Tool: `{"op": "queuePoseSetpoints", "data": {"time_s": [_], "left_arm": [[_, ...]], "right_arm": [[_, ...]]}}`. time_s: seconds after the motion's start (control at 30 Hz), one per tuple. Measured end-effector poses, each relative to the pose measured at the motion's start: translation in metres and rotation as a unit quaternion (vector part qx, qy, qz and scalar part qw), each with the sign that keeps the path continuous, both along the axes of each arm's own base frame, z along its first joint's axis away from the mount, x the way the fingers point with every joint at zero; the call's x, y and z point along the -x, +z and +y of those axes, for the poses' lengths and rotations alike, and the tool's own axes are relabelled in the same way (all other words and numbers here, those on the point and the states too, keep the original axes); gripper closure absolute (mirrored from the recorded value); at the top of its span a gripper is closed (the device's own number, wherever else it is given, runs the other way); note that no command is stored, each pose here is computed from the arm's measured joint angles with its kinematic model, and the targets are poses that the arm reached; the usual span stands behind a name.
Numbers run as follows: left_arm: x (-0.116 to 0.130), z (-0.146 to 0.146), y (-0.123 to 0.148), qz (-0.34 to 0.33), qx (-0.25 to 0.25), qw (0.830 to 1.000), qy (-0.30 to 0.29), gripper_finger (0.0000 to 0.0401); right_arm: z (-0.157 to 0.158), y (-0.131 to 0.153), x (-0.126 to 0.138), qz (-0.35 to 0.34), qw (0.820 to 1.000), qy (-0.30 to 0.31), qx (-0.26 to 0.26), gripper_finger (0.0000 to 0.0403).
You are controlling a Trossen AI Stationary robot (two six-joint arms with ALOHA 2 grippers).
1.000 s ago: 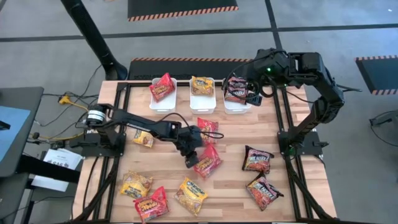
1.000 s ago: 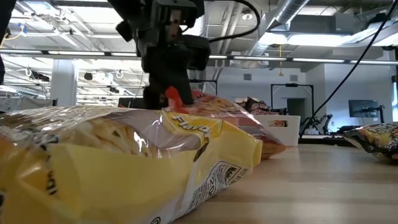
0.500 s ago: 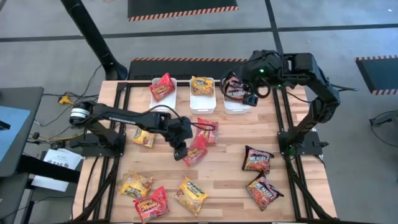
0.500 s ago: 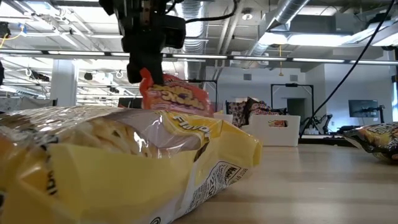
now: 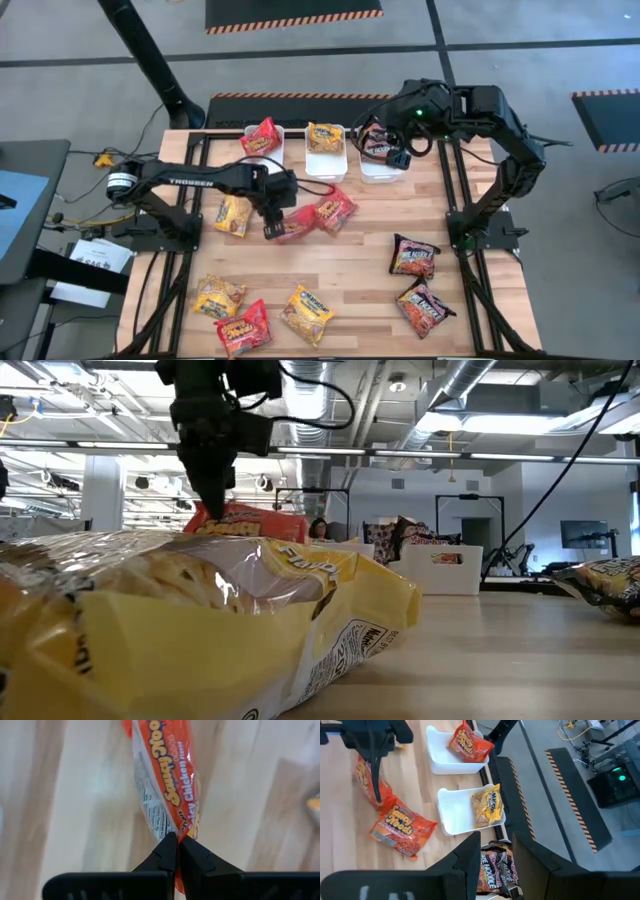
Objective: Sort Maruchan noodles
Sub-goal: Put the orange noodle pack into the left white bin
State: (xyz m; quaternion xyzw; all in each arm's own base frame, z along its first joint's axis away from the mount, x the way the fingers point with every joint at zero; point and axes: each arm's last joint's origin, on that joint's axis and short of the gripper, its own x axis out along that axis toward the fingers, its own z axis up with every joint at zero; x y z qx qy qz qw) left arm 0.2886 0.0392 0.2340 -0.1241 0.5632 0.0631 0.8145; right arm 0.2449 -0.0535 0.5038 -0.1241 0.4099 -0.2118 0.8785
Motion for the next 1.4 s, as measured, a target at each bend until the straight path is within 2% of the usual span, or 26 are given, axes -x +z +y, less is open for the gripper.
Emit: {"op": "queuePoseSetpoints", "data": {"time_s": [0.23,0.37,0.77,0.9,1.03,1.2,1.4], "left_arm": [[0.01,0.02,0.004,0.009,-0.023,1.0,-0.019,0.0401],[0.019,0.031,0.012,0.006,-0.052,0.998,-0.018,0.0401],[0.048,0.055,0.042,-0.035,-0.105,0.994,-0.002,0.0401],[0.055,0.059,0.05,-0.051,-0.119,0.992,-0.002,0.0401],[0.059,0.064,0.053,-0.053,-0.12,0.991,0.007,0.0401],[0.061,0.064,0.05,-0.055,-0.099,0.994,0.004,0.0401],[0.061,0.065,0.05,-0.055,-0.099,0.993,0.021,0.0401]], "right_arm": [[-0.002,0.001,0.0,0.0,1.0,-0.022,0.023,0.0266],[-0.002,0.002,-0.001,-0.015,0.999,-0.031,0.021,0.0266],[-0.005,0.004,-0.002,-0.033,0.998,-0.047,0.018,0.0266],[-0.008,0.004,-0.001,-0.038,0.996,-0.073,0.018,0.0266],[-0.013,0.004,0.001,-0.046,0.994,-0.094,0.01,0.0266],[-0.016,0.004,0.001,-0.047,0.994,-0.1,0.01,0.0266],[-0.016,0.004,0.001,-0.048,0.994,-0.1,0.01,0.0266]]}}
